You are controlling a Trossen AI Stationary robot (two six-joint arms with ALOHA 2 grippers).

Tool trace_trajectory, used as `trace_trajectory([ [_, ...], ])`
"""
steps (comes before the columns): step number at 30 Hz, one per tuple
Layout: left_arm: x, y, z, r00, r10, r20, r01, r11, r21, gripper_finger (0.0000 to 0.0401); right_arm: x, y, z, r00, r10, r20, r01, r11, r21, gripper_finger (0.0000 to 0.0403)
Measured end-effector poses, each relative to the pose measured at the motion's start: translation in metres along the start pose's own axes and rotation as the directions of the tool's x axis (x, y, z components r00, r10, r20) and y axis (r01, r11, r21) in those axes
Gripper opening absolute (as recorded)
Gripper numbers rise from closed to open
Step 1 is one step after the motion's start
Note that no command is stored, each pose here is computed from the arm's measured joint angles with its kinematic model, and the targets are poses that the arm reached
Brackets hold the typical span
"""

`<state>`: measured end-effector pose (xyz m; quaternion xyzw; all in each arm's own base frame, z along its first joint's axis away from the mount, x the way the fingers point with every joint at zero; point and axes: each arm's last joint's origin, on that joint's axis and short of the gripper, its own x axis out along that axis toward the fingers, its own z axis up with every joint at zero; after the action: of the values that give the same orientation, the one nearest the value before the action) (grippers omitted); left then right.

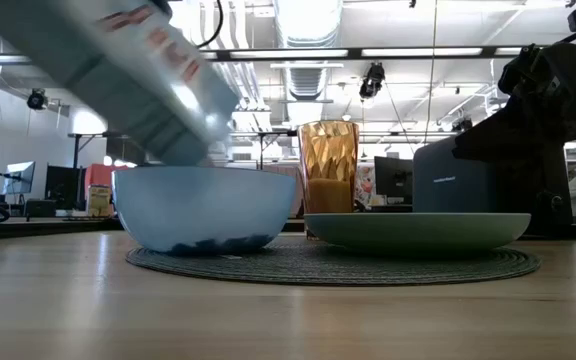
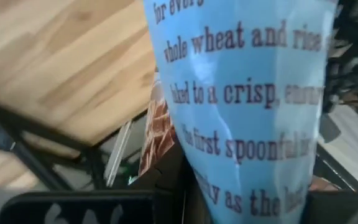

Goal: Arrange a breakfast setting
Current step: Pour the cereal from the cereal box into the blue bowl

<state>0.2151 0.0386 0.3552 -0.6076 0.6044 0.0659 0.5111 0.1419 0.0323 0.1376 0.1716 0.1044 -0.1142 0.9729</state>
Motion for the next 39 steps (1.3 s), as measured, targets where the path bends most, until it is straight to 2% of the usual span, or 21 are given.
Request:
trace_trajectory([
  [2, -0.002, -0.002, -0.001, 0.999, -0.033, -0.013, 0.033, 0.999, 0.014, 0.0053, 0.0, 0.0, 0.0, 1.0, -0.001, 0.001, 0.001, 1.0, 0.0, 0.0114],
  [5, -0.002, 0.003, -0.002, 1.0, 0.006, 0.007, -0.005, 1.0, -0.016, 0.0053, 0.0, 0.0, 0.0, 1.0, -0.001, 0.0, 0.001, 1.0, 0.0, 0.0114],
  [8, -0.005, 0.0, -0.003, 0.999, -0.044, 0.008, 0.044, 0.999, 0.013, 0.0053, 0.0, 0.0, 0.0, 1.0, -0.002, 0.001, 0.002, 1.0, 0.0, 0.0114],
  [11, -0.004, 0.004, -0.005, 1.0, 0.011, 0.008, -0.01, 0.999, -0.032, 0.0053, 0.0, 0.0, 0.0, 1.0, -0.002, 0.001, 0.002, 1.0, 0.0, 0.0114],
  [15, -0.007, 0.001, -0.006, 1.0, -0.022, 0.006, 0.022, 1.0, -0.008, 0.0053, 0.0, 0.0, 0.0, 1.0, -0.002, 0.001, 0.002, 1.0, 0.0, 0.0114],
  [20, -0.008, 0.006, -0.007, 1.0, -0.005, 0.03, 0.006, 0.999, -0.038, 0.0053, 0.0, 0.0, 0.0, 1.0, -0.002, 0.001, 0.002, 1.0, 0.0, 0.0114],
  [24, -0.01, 0.005, -0.01, 0.999, -0.02, 0.033, 0.021, 1.0, -0.011, 0.0053, 0.0, 0.0, 0.0, 1.0, -0.001, 0.002, 0.001, 1.0, 0.001, 0.0114],
  [27, -0.01, 0.008, -0.012, 0.998, -0.001, 0.058, 0.003, 0.999, -0.041, 0.0053, 0.0, 0.0, 0.0, 1.0, -0.001, 0.001, 0.001, 1.0, 0.0, 0.0114],
  [29, -0.012, 0.007, -0.014, 0.998, -0.025, 0.058, 0.026, 1.0, -0.012, 0.0053, 0.0, 0.0, 0.0, 1.0, -0.002, 0.001, 0.002, 1.0, 0.0, 0.0114],
  [32, -0.015, 0.011, -0.016, 0.997, -0.018, 0.071, 0.022, 0.998, -0.066, 0.0053, 0.0, 0.0, 0.0, 1.0, -0.001, 0.001, 0.001, 1.0, 0.0, 0.0114],
  [36, -0.02, 0.011, -0.023, 0.994, -0.051, 0.093, 0.054, 0.998, -0.033, 0.0053, 0.0, 0.0, 0.0, 1.0, -0.001, 0.001, 0.001, 1.0, 0.0, 0.0114],
  [39, -0.017, 0.015, -0.023, 0.995, -0.005, 0.098, 0.012, 0.997, -0.07, 0.0053, 0.0, 0.0, 0.0, 1.0, -0.002, 0.0, 0.002, 1.0, 0.0, 0.0114],
])
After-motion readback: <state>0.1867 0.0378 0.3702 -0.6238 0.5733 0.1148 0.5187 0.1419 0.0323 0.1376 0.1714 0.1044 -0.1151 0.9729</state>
